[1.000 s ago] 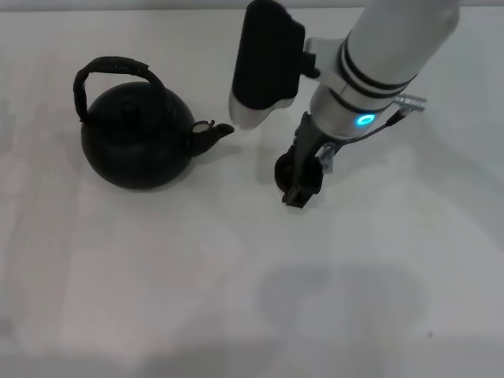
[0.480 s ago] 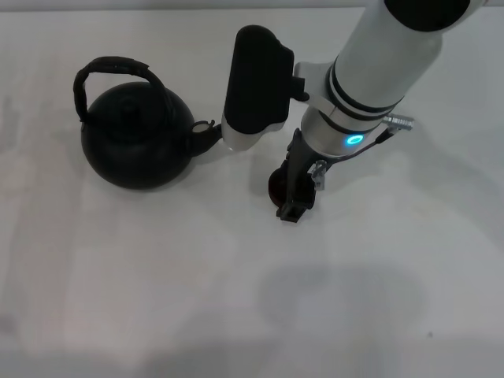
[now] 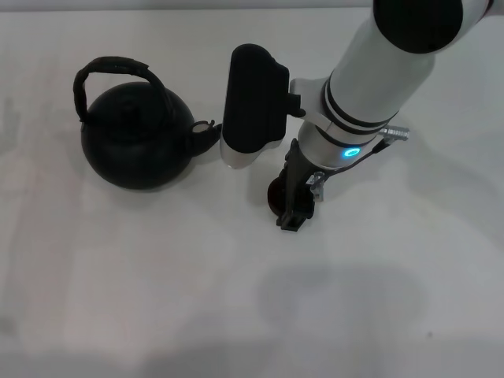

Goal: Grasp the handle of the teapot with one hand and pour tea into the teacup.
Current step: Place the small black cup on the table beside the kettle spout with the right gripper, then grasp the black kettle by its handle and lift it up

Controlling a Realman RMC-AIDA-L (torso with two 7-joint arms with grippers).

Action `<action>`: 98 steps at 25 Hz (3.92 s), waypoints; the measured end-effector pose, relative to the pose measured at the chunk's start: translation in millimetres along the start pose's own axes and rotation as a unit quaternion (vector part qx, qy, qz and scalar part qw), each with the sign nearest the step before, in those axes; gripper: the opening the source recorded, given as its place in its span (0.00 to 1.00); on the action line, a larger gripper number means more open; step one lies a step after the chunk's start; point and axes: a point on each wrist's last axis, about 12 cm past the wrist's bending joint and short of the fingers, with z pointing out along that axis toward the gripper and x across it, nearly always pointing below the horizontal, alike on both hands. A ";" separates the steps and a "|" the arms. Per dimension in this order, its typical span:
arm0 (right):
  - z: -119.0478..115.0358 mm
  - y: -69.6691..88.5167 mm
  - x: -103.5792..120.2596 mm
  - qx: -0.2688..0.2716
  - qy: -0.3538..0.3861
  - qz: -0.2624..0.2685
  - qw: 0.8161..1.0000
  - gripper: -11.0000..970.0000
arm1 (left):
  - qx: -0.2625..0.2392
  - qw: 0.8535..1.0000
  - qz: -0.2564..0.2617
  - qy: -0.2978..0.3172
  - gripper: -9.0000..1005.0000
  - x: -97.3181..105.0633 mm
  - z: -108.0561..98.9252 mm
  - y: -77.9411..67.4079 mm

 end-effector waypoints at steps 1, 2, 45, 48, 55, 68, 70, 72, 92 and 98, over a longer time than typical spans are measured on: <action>0.9 1.0 0.4 0.000 0.003 -0.002 1.000 0.84 | 0.000 1.000 0.000 0.000 0.69 0.1 -0.1 0.0; 1.2 1.4 0.6 0.000 0.004 -0.003 1.000 0.84 | 0.000 1.000 0.000 0.000 0.69 0.1 -0.3 0.1; -14.3 -21.5 47.2 -0.038 -0.177 0.092 0.979 0.87 | -0.009 1.000 -0.004 0.000 0.69 0.4 -0.8 1.7; -20.5 -28.7 63.3 -0.041 -0.213 0.120 0.969 0.87 | -0.007 1.000 -0.005 0.000 0.69 0.3 0.6 0.7; -30.6 -37.4 97.8 -0.041 -0.279 0.168 0.945 0.87 | -0.003 1.000 -0.012 -0.002 0.69 1.4 2.8 -3.5; -10.6 -54.4 189.7 0.080 -0.517 0.381 0.763 0.87 | -0.005 1.000 -0.022 -0.004 0.69 3.3 -3.9 -4.2; -8.4 -55.9 204.5 0.143 -0.521 0.387 0.747 0.87 | 0.000 1.000 -0.021 -0.001 0.69 3.9 -4.3 -5.1; -5.6 -56.1 217.7 0.208 -0.517 0.378 0.739 0.87 | 0.008 1.000 -0.016 0.006 0.69 4.9 -5.5 -5.6; 5.7 -56.8 280.2 0.446 -0.449 0.448 0.631 0.86 | 0.148 0.984 0.047 0.081 0.69 19.2 -81.2 -14.3; 10.2 -61.1 267.7 0.431 -0.454 0.452 0.636 0.86 | 0.189 0.975 0.059 0.104 0.69 25.3 -67.5 -25.0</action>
